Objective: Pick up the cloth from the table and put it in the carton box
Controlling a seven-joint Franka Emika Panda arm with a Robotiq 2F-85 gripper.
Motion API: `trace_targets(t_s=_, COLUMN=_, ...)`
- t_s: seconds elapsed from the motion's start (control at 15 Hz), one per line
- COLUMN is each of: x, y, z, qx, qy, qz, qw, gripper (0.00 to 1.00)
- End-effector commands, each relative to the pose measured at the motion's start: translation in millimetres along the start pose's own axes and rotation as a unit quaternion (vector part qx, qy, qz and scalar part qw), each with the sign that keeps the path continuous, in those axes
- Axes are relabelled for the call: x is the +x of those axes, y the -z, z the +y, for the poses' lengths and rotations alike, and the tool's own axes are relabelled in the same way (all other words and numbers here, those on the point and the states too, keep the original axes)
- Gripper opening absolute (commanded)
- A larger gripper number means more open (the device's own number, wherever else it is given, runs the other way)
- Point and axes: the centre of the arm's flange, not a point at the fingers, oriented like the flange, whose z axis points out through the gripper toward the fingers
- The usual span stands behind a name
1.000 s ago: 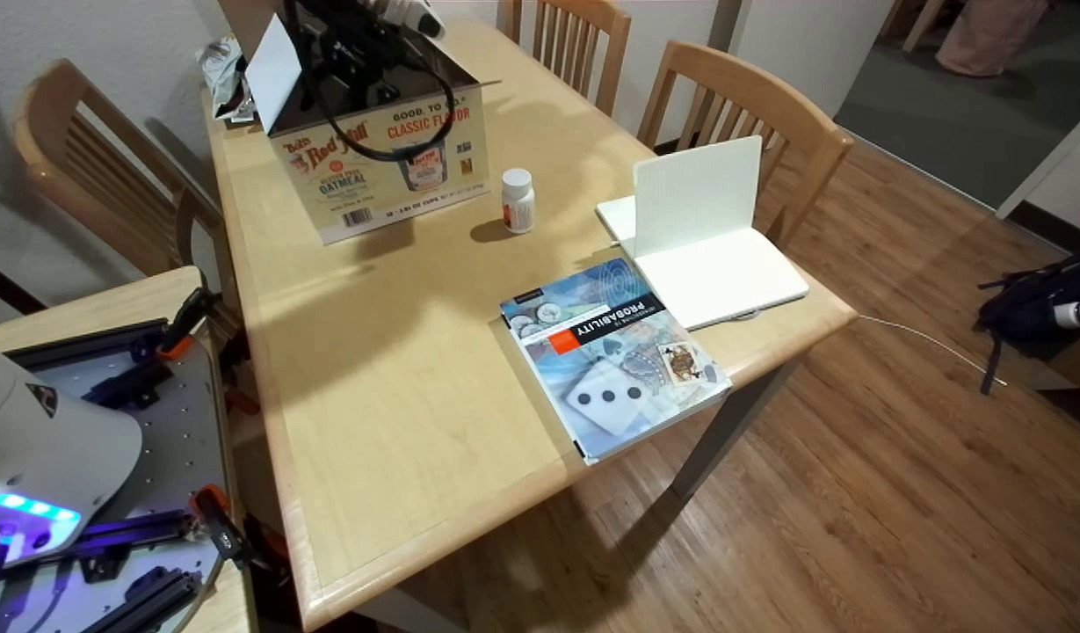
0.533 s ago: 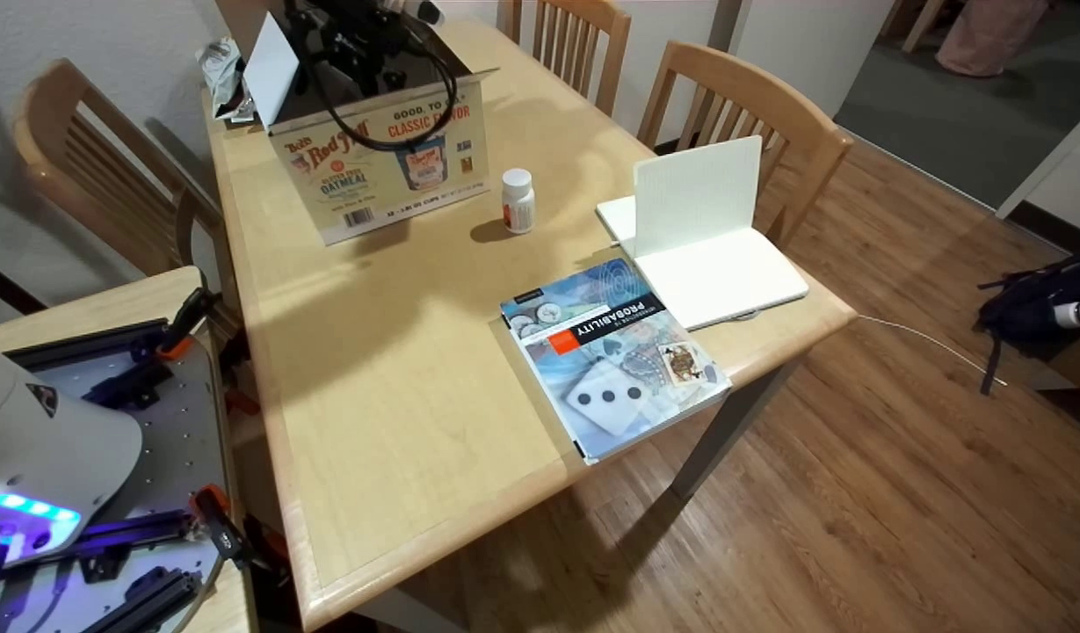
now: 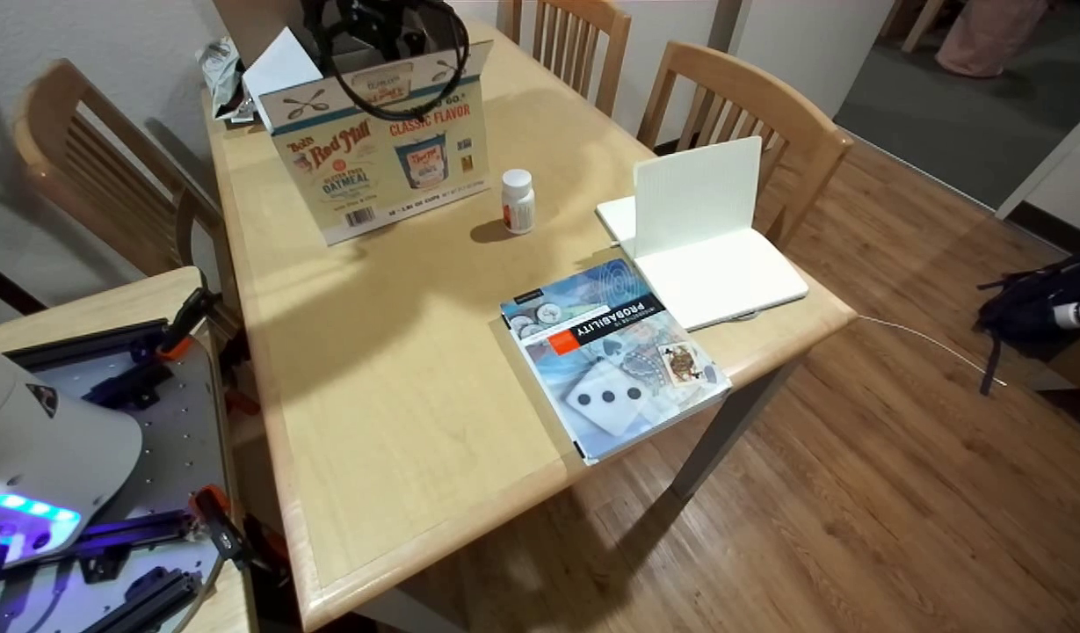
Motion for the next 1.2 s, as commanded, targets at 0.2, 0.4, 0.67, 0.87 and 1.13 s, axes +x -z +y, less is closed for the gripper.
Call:
trace_targets(t_s=0.2, x=21, y=41, z=-20, qx=-0.068, qy=0.003, qz=0.002, qw=0.9977, gripper=1.00)
trace_targets(t_s=0.4, x=24, y=61, z=-34, qx=-0.100, qy=-0.005, qz=-0.003, qw=0.9949, gripper=1.00)
trace_targets(t_s=0.67, x=19, y=94, z=-58, qx=-0.148, qy=-0.037, qz=-0.008, qw=0.9883, gripper=1.00)
trace_targets(t_s=0.87, x=8, y=121, z=-78, qx=-0.187, qy=-0.069, qz=-0.003, qw=0.9799, gripper=1.00)
trace_targets(t_s=1.13, x=-23, y=149, z=-97, qx=-0.189, qy=-0.145, qz=0.005, qw=0.9712, gripper=1.00)
